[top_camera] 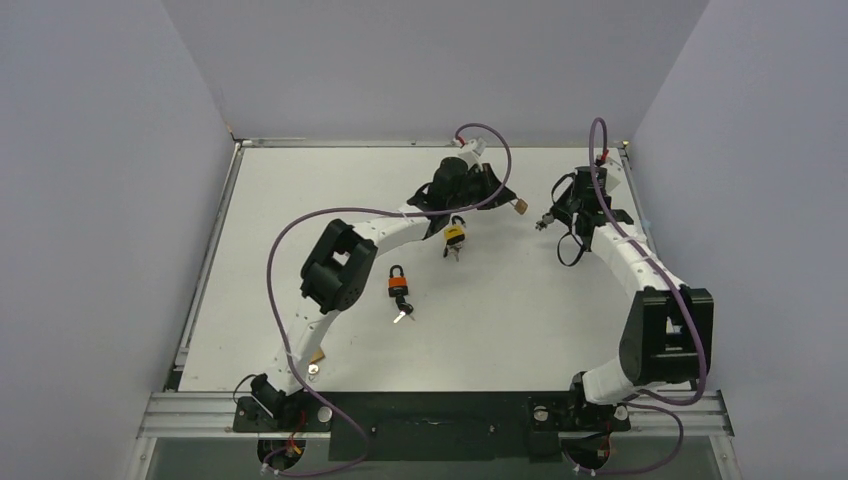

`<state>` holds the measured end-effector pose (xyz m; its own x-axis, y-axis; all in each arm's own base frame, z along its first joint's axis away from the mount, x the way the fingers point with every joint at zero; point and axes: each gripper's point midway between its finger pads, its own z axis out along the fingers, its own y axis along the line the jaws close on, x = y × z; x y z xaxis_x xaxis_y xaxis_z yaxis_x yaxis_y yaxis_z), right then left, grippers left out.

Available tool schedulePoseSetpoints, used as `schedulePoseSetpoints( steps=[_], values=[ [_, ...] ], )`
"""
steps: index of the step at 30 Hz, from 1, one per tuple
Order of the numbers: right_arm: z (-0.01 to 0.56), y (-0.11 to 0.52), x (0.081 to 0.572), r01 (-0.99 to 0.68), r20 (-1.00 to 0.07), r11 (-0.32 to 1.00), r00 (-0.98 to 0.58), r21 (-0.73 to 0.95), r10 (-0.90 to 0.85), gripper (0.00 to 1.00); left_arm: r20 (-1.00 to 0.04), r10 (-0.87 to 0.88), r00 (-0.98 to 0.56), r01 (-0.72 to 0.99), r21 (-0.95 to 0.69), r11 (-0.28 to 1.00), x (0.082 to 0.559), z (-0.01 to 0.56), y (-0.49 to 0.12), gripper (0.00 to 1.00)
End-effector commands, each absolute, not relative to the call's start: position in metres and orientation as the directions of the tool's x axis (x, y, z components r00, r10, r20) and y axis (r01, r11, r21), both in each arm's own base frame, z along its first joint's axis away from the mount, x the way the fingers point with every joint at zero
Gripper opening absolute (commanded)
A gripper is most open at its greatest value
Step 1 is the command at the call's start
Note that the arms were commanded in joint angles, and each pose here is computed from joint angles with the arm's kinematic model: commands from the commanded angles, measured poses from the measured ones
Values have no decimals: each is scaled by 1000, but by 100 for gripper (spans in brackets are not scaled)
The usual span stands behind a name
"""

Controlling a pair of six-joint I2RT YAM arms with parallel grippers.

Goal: Lock with the key
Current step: Place the lock at the center of the board.

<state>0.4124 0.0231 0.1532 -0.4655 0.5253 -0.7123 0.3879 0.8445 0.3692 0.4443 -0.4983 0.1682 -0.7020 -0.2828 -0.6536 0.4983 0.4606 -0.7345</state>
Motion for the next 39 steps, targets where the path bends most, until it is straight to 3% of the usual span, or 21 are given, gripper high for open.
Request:
schedulePoseSetpoints(
  steps=[1, 9, 17, 20, 23, 27, 31, 39],
  values=[
    [162, 6, 457, 406, -712, 803, -391, 436, 584, 0, -634, -385, -670, 526, -772, 356, 478, 182, -526, 0],
    [117, -5, 494, 465, -653, 785, -451, 409, 608, 0, -540, -435, -720, 411, -838, 360, 516, 111, -553, 0],
    [92, 2, 511, 466, -615, 803, -525, 371, 588, 0, -502, -503, -704, 330, -858, 394, 534, 90, -546, 1],
    [83, 5, 514, 465, -600, 805, -542, 369, 588, 0, -495, -516, -699, 313, -861, 402, 537, 87, -543, 12],
    [84, 9, 518, 454, -603, 811, -548, 368, 580, 0, -496, -524, -693, 316, -861, 398, 540, 94, -541, 33],
    [84, 9, 524, 444, -605, 824, -563, 353, 563, 0, -503, -519, -691, 337, -859, 384, 541, 108, -538, 51],
    [82, 26, 528, 405, -598, 844, -597, 350, 535, 0, -520, -518, -679, 365, -852, 376, 545, 128, -528, 56],
    [72, 39, 541, 374, -589, 867, -637, 329, 498, 0, -595, -516, -616, 470, -803, 366, 544, 202, -501, 57]
  ],
)
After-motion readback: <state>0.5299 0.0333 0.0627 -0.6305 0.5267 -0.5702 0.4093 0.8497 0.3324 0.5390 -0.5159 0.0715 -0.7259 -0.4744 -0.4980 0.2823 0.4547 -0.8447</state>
